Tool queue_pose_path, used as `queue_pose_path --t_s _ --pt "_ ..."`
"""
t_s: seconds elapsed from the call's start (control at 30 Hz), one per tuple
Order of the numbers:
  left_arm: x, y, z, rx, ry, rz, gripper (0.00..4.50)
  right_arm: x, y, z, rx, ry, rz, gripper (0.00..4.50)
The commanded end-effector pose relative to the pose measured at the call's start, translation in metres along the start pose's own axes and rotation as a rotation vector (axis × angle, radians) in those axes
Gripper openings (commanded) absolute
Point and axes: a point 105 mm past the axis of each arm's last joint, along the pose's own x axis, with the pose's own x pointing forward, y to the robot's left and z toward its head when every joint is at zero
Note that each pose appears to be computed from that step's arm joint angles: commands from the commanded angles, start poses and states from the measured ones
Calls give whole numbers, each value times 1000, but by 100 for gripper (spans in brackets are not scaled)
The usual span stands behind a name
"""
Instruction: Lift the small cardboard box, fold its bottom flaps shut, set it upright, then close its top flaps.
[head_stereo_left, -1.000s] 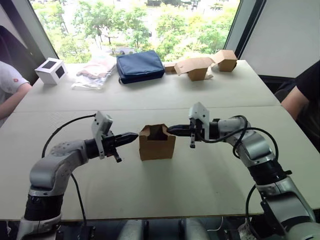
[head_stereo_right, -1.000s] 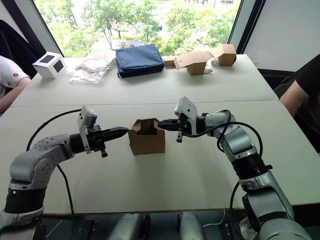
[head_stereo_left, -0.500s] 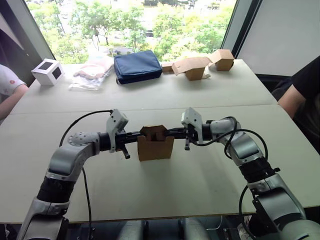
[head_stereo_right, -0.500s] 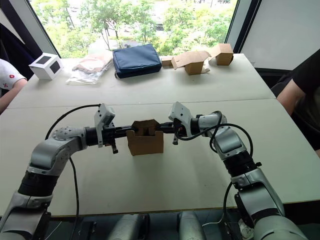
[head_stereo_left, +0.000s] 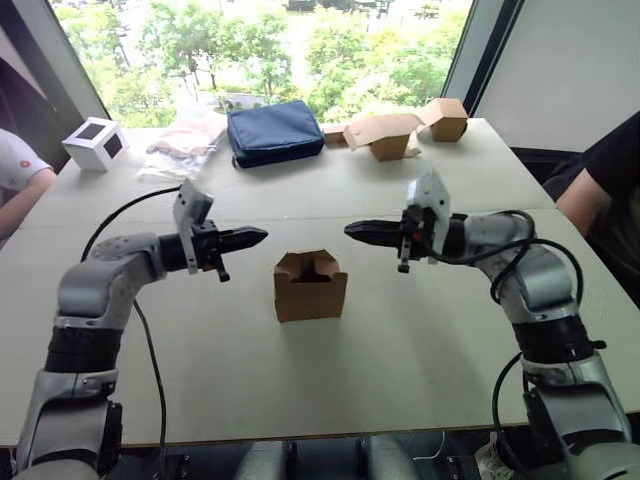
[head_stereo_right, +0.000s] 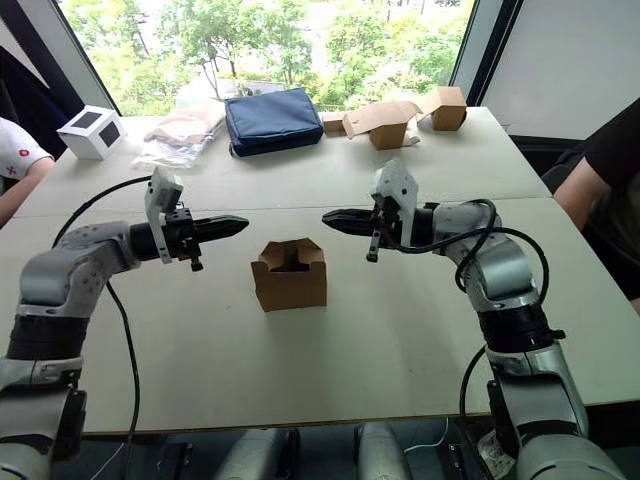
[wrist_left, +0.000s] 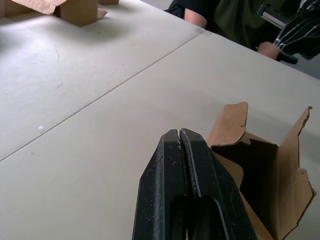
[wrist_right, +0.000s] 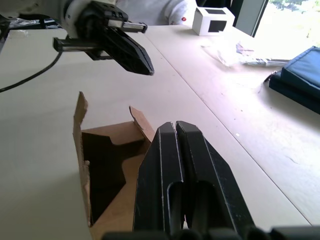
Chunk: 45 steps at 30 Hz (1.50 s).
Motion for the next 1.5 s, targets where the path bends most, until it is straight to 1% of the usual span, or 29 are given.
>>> queue_pose_path --t_s 0.03,0.2,0.3,0.4,0.57,0.67,0.73,0.8,0.93,1.03,1.23,1.5 --pt "5 14 3 42 5 23 3 0 23 18 -39 -27 29 0" --pt "20 27 -24 -11 83 -11 3 16 67 13 -55 19 120 0" --pt "28 29 -41 -62 136 -63 3 24 76 7 -78 49 129 0" --pt "33 31 -51 -66 183 -90 3 29 80 -2 -114 103 145 0" --pt "36 26 -54 -106 205 -165 3 37 73 -15 -185 163 114 0" --pt "34 23 -61 -127 236 -194 3 44 64 -21 -214 180 66 0" --pt "33 21 -65 -133 251 -212 3 46 64 -23 -217 183 61 0" --pt "34 19 -66 -140 246 -221 3 48 64 -25 -218 185 65 0" --pt "35 17 -64 -151 230 -233 3 49 65 -28 -218 185 73 0" --pt "33 17 -68 -137 251 -227 3 51 63 -30 -218 191 72 0" --pt "33 15 -66 -146 234 -233 3 52 59 -36 -202 204 62 0" --pt "32 18 -70 -151 228 -206 3 59 56 -41 -162 202 68 0"
